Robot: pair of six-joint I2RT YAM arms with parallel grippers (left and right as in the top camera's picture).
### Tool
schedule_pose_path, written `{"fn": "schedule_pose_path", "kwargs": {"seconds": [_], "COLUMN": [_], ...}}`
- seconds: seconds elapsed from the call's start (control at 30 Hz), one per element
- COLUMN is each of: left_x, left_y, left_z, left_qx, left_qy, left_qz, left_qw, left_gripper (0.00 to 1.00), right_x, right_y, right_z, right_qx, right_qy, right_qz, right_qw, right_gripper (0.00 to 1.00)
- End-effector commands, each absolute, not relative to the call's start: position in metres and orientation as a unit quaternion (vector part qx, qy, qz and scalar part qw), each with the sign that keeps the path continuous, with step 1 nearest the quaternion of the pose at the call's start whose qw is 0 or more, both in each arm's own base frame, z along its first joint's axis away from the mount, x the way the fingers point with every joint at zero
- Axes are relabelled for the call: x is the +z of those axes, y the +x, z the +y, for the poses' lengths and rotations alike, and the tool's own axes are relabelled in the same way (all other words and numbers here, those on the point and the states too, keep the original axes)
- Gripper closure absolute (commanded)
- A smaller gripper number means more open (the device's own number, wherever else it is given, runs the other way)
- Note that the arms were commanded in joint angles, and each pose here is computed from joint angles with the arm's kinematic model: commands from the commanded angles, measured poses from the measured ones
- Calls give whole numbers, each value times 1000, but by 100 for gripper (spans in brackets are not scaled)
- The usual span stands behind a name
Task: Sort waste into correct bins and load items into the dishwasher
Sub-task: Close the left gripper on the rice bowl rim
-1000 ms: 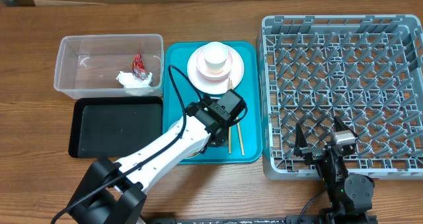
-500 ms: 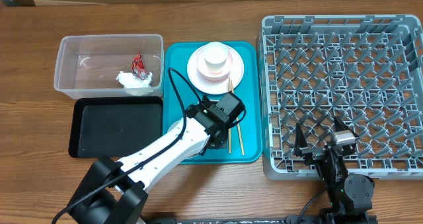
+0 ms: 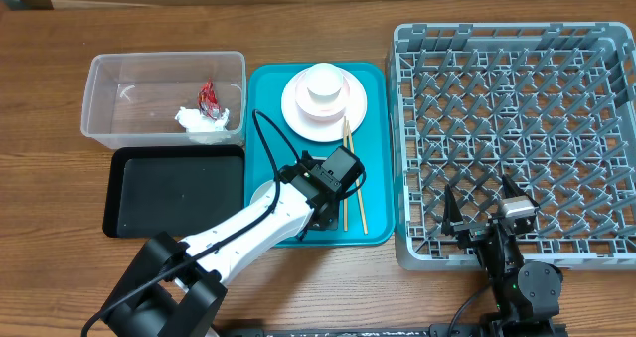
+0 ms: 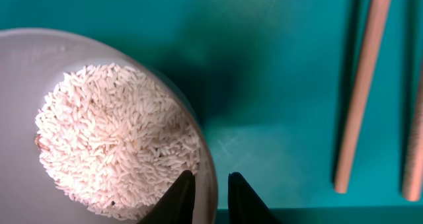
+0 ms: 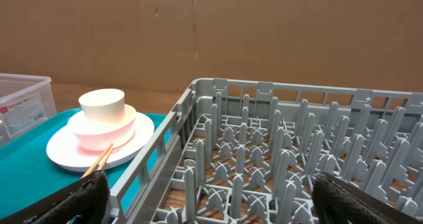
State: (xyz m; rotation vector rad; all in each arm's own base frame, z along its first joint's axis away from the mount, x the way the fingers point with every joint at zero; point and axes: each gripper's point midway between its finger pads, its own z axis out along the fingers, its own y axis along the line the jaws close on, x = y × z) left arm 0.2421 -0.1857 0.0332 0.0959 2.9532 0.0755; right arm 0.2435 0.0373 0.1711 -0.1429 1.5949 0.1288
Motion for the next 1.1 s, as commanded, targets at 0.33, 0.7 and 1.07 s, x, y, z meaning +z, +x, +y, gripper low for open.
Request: {"fn": "schedule_pose_path", "kwargs": {"seconds": [0.33,0.7,1.07], "left_x": [21,22,39], "left_y": [241,245,238], "left_z": [-184,-185,-197], "left_qx": [23,22,-9], "left_qy": [27,28,82], "left_qz": [995,994,993], "left_qw": [94,102,82], "left_gripper": [84,96,96], "right_x": [170,170,170], "right_y": [244,244,244], "right_z": [36,36,36], "right_qx": [55,55,55], "right_qy": [-62,-62,-62], "right_qz": [713,713,713], "right_qw": [697,697,697], "right_gripper": [0,0,0]}}
